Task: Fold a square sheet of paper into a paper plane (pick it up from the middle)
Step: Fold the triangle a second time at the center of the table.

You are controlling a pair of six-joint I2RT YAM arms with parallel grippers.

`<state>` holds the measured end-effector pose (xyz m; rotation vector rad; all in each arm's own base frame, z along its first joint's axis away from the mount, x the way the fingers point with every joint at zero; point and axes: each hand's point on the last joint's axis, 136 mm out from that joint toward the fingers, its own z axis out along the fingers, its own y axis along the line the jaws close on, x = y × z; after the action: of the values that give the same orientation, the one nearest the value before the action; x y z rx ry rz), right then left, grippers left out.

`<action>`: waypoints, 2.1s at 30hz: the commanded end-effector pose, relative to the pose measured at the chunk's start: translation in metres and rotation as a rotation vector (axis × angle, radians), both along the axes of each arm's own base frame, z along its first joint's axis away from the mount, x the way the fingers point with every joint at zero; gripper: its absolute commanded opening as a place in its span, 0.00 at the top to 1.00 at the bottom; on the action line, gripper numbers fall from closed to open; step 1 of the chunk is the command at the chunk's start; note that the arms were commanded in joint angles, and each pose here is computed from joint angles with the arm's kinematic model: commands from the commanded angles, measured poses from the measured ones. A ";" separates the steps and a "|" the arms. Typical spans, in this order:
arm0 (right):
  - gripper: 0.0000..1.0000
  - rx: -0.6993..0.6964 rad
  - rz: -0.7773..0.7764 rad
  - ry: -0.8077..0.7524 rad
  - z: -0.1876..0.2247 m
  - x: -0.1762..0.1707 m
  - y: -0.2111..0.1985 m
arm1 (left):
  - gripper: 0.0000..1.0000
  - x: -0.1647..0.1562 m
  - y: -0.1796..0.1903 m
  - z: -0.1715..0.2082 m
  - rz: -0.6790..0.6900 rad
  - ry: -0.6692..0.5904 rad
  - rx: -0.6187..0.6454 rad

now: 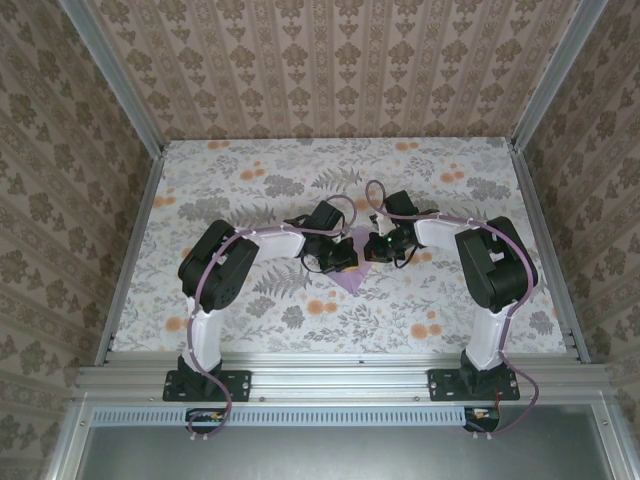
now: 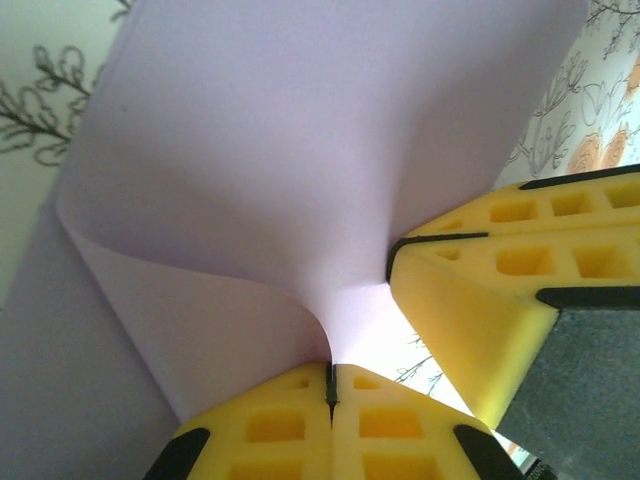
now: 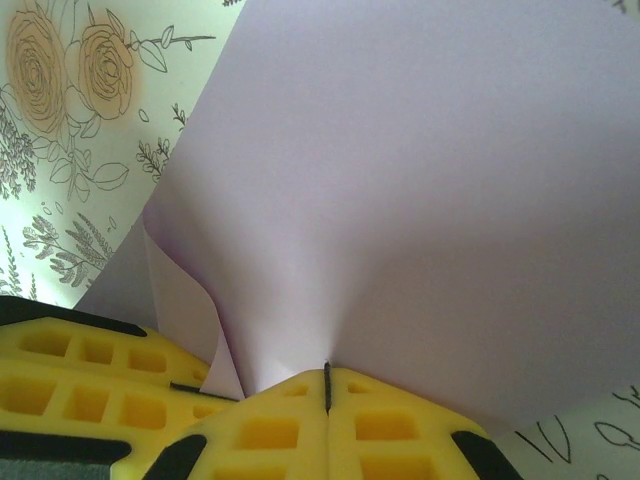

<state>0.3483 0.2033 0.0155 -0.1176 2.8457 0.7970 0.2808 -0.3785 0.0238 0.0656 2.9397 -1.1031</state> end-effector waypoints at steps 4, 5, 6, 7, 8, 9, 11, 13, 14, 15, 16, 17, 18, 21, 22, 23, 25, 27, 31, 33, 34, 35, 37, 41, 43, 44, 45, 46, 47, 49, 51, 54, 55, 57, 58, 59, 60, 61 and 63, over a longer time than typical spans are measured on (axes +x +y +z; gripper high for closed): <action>0.92 -0.024 0.025 0.045 -0.014 -0.010 0.001 | 0.98 -0.004 0.008 -0.006 -0.024 -0.015 0.053; 0.92 -0.023 0.026 0.043 -0.014 -0.010 0.002 | 0.98 -0.003 0.007 -0.005 -0.024 -0.016 0.051; 0.92 -0.023 0.026 0.043 -0.014 -0.009 0.002 | 0.98 -0.003 0.007 -0.006 -0.025 -0.016 0.051; 0.92 -0.023 0.029 0.043 -0.014 -0.010 0.002 | 0.98 -0.003 0.007 -0.006 -0.025 -0.016 0.053; 0.92 -0.023 0.026 0.043 -0.014 -0.009 0.001 | 0.98 -0.003 0.008 -0.007 -0.025 -0.017 0.057; 0.92 -0.023 0.027 0.044 -0.014 -0.010 0.001 | 0.98 -0.003 0.008 -0.008 -0.025 -0.017 0.058; 0.92 -0.024 0.028 0.046 -0.015 -0.011 0.001 | 0.98 -0.003 0.008 -0.009 -0.024 -0.015 0.061; 0.92 -0.024 0.027 0.046 -0.015 -0.010 0.001 | 0.98 -0.003 0.008 -0.011 -0.022 -0.013 0.063; 0.92 -0.023 0.029 0.046 -0.015 -0.010 0.001 | 0.99 -0.003 0.008 -0.011 -0.022 -0.014 0.062; 0.92 -0.023 0.028 0.048 -0.016 -0.011 0.001 | 0.98 -0.003 0.008 -0.012 -0.022 -0.012 0.063; 0.92 -0.021 0.028 0.048 -0.015 -0.011 0.001 | 0.99 -0.003 0.007 -0.013 -0.022 -0.013 0.060; 0.92 -0.020 0.029 0.047 -0.015 -0.011 0.002 | 0.98 -0.002 0.006 -0.013 -0.023 -0.014 0.058; 0.92 -0.019 0.028 0.048 -0.015 -0.011 0.002 | 0.98 -0.002 0.006 -0.014 -0.022 -0.013 0.056; 0.92 -0.018 0.029 0.050 -0.016 -0.012 0.002 | 0.97 -0.004 0.005 -0.018 -0.027 -0.005 0.055; 0.92 -0.018 0.028 0.050 -0.016 -0.011 0.002 | 0.97 -0.004 0.005 -0.019 -0.028 -0.004 0.055; 0.92 -0.018 0.030 0.049 -0.016 -0.012 0.002 | 0.96 -0.004 0.004 -0.020 -0.029 -0.001 0.055; 0.92 -0.018 0.031 0.050 -0.016 -0.012 0.002 | 0.93 -0.004 0.004 -0.021 -0.031 0.002 0.051; 0.92 -0.017 0.031 0.049 -0.015 -0.012 0.002 | 0.90 -0.004 0.003 -0.021 -0.032 0.000 0.048; 0.92 -0.015 0.032 0.048 -0.014 -0.013 0.002 | 0.81 -0.004 0.001 -0.020 -0.036 -0.005 0.037; 0.92 -0.014 0.033 0.048 -0.014 -0.013 0.002 | 0.76 -0.003 0.000 -0.019 -0.037 -0.006 0.032; 0.92 -0.014 0.034 0.049 -0.014 -0.013 0.002 | 0.74 -0.003 -0.001 -0.018 -0.037 -0.009 0.027; 0.92 -0.014 0.033 0.050 -0.014 -0.013 0.002 | 0.72 -0.002 -0.001 -0.017 -0.036 -0.013 0.020; 0.92 -0.012 0.033 0.050 -0.014 -0.013 0.002 | 0.67 -0.002 -0.003 -0.015 -0.037 -0.019 0.009; 0.92 -0.006 0.033 0.050 -0.013 -0.013 0.003 | 0.59 0.000 -0.004 -0.011 -0.037 -0.036 -0.007; 0.92 -0.002 0.034 0.049 -0.012 -0.013 0.004 | 0.56 0.000 -0.004 -0.010 -0.038 -0.041 -0.012; 0.92 0.000 0.034 0.049 -0.012 -0.013 0.004 | 0.54 0.000 -0.004 -0.010 -0.037 -0.043 -0.015; 0.92 0.001 0.033 0.050 -0.012 -0.013 0.004 | 0.53 0.000 -0.004 -0.009 -0.038 -0.045 -0.017; 0.92 0.004 0.032 0.048 -0.011 -0.012 0.005 | 0.51 -0.001 -0.004 -0.009 -0.038 -0.046 -0.019; 0.93 0.009 0.032 0.047 -0.010 -0.013 0.005 | 0.51 -0.001 -0.004 -0.009 -0.039 -0.046 -0.024; 0.93 0.016 0.033 0.043 -0.008 -0.012 0.006 | 0.50 -0.002 -0.005 -0.008 -0.039 -0.049 -0.034; 0.93 0.020 0.028 0.037 -0.005 -0.010 0.006 | 0.50 -0.002 -0.006 -0.007 -0.041 -0.053 -0.043; 0.93 0.026 0.008 0.019 0.004 -0.007 0.000 | 0.49 -0.003 -0.005 -0.008 -0.042 -0.052 -0.047; 0.93 0.028 0.001 0.012 0.008 -0.005 -0.003 | 0.49 -0.003 -0.006 -0.007 -0.044 -0.054 -0.051; 0.93 0.032 -0.013 -0.002 0.015 -0.003 -0.010 | 0.49 -0.004 -0.006 -0.008 -0.044 -0.051 -0.053; 0.92 0.034 -0.019 -0.007 0.019 -0.003 -0.013 | 0.48 -0.004 -0.006 -0.009 -0.045 -0.052 -0.054; 0.93 0.037 -0.027 -0.013 0.022 -0.002 -0.017 | 0.48 -0.004 -0.006 -0.009 -0.046 -0.050 -0.056; 0.93 0.047 -0.036 -0.017 0.026 -0.002 -0.020 | 0.48 -0.004 -0.006 -0.009 -0.046 -0.051 -0.059; 0.93 0.058 -0.044 -0.019 0.029 -0.003 -0.022 | 0.48 -0.004 -0.007 -0.009 -0.046 -0.051 -0.060; 0.92 0.092 -0.057 -0.023 0.036 -0.005 -0.024 | 0.47 -0.004 -0.007 -0.009 -0.046 -0.051 -0.064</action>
<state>0.3515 0.1817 0.0357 -0.0440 2.7956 0.8383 0.2838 -0.3937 0.0384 0.1712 2.8217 -1.2542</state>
